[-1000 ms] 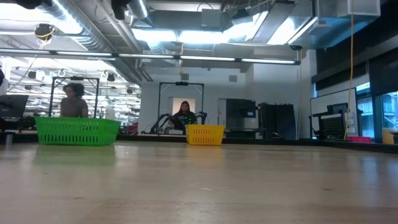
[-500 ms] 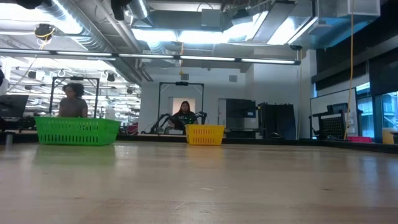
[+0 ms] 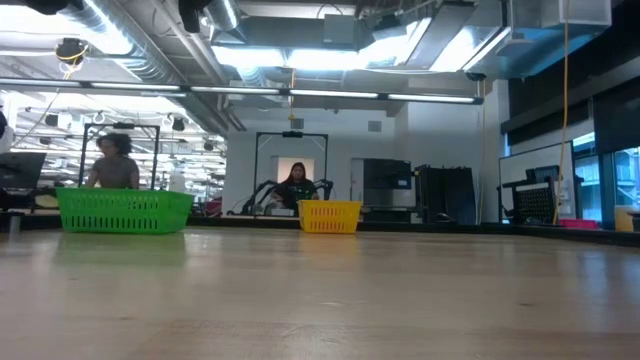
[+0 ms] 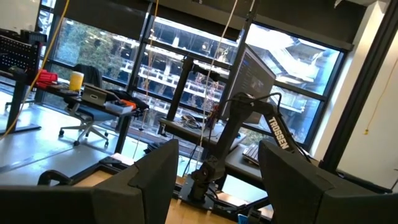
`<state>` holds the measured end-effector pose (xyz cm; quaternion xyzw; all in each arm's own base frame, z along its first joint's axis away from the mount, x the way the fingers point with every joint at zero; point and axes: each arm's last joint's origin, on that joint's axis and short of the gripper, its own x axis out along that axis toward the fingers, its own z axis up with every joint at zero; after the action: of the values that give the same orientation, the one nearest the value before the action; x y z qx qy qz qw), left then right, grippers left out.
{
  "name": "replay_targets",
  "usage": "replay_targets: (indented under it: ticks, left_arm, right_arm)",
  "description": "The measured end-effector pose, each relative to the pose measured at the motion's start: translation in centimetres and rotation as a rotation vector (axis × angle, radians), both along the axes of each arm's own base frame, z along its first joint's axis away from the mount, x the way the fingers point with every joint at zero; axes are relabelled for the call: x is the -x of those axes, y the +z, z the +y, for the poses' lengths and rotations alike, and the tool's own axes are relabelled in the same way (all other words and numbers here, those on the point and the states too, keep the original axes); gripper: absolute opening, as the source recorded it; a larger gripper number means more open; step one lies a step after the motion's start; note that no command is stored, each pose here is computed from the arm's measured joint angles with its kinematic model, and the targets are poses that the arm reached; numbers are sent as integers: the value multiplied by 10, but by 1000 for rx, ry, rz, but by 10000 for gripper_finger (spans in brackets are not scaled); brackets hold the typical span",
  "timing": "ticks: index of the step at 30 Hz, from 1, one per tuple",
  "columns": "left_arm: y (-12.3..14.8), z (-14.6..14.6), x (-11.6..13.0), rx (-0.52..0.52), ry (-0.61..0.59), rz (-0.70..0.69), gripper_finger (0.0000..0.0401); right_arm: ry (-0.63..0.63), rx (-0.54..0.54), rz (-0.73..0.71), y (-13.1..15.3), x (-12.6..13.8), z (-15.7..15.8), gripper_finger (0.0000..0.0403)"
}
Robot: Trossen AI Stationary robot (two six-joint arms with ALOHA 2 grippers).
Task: Sort & place blocks by color
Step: Return to Home Position
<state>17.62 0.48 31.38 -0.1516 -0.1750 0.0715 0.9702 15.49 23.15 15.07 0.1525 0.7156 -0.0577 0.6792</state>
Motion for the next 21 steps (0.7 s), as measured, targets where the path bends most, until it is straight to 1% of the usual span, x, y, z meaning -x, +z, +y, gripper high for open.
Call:
replay_targets:
  ticks: [3, 6, 9, 11, 13, 15, 17, 19, 21]
  left_arm:
    - [0, 0, 0, 0, 0, 0, 213]
    - [0, 0, 0, 0, 0, 0, 213]
    - [0, 0, 0, 0, 0, 0, 213]
    - [0, 0, 0, 0, 0, 0, 213]
    - [0, 0, 0, 0, 0, 0, 213]
    - [0, 0, 0, 0, 0, 0, 213]
    - [0, 0, 0, 1, 0, 0, 213]
    - [0, 0, 0, -1, -5, 0, 213]
    - [0, 0, 0, -3, -13, 0, 213]
  right_arm:
    - [0, -23, -8, 8, 1, -2, 259]
    - [-8, -15, -9, 17, 5, -7, 279]
    - [-7, -17, -13, 31, 10, -15, 289]
    - [3, -45, -29, 44, 14, -21, 290]
    - [22, -106, -77, 61, 18, -27, 290]
    - [27, -165, -145, 78, 21, -35, 290]
    - [1, -206, -246, 95, 20, -45, 290]
    - [-62, -195, -399, 109, 15, -59, 290]
    - [-131, -128, -577, 120, 5, -74, 290]
